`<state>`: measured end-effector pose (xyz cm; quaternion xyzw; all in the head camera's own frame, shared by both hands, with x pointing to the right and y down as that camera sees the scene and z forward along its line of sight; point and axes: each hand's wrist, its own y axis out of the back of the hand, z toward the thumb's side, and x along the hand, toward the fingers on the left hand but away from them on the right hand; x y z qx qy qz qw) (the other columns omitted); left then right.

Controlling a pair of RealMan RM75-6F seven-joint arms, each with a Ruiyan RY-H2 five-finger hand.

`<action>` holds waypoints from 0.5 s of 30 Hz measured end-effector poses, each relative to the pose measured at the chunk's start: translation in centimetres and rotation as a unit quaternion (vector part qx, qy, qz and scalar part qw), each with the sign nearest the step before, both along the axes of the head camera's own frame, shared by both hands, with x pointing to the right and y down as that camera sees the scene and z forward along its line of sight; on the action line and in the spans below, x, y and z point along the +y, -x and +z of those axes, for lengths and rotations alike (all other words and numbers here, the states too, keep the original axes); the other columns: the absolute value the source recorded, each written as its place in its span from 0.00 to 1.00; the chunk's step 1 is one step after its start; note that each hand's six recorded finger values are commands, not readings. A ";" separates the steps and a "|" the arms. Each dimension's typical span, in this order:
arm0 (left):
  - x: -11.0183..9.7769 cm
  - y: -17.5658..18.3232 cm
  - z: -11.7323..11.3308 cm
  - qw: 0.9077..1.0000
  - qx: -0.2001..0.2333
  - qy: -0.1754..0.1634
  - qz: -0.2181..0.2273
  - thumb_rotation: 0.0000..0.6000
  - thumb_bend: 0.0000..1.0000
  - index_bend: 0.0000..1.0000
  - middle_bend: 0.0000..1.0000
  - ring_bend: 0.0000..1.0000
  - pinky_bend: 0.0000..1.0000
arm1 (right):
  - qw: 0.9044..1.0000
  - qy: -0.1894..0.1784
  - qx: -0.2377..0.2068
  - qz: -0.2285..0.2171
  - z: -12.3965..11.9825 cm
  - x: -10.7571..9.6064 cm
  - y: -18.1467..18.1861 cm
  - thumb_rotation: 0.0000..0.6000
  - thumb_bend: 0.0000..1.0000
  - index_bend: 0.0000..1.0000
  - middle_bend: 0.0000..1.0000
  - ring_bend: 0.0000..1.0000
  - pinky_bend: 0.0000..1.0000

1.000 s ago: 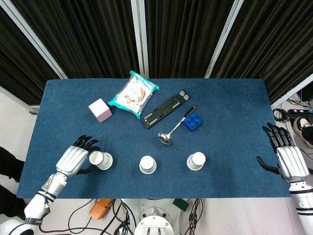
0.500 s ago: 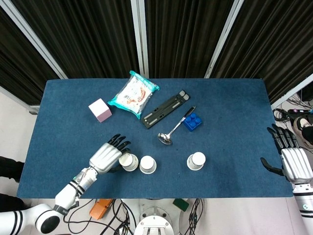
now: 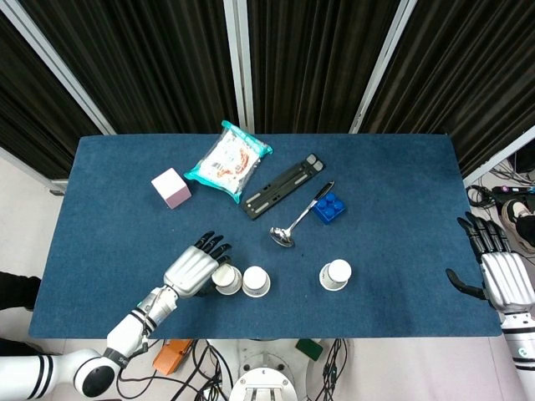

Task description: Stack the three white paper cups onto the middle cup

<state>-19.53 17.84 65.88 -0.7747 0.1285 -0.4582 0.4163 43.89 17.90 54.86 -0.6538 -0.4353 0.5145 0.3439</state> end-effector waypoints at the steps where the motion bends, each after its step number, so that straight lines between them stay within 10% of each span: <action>1: 0.0 0.0 0.0 1.000 -0.002 0.000 0.001 1.00 0.32 0.38 0.15 0.05 0.00 | 1.000 0.000 0.000 0.000 0.0 0.0 0.0 1.00 0.41 0.00 0.01 0.00 0.00; 15: 0.2 0.3 0.3 1.000 -0.010 -0.004 -0.007 1.00 0.18 0.24 0.14 0.05 0.00 | 0.999 0.045 0.002 -0.026 1.5 0.2 1.5 1.00 0.41 0.00 0.01 0.00 0.00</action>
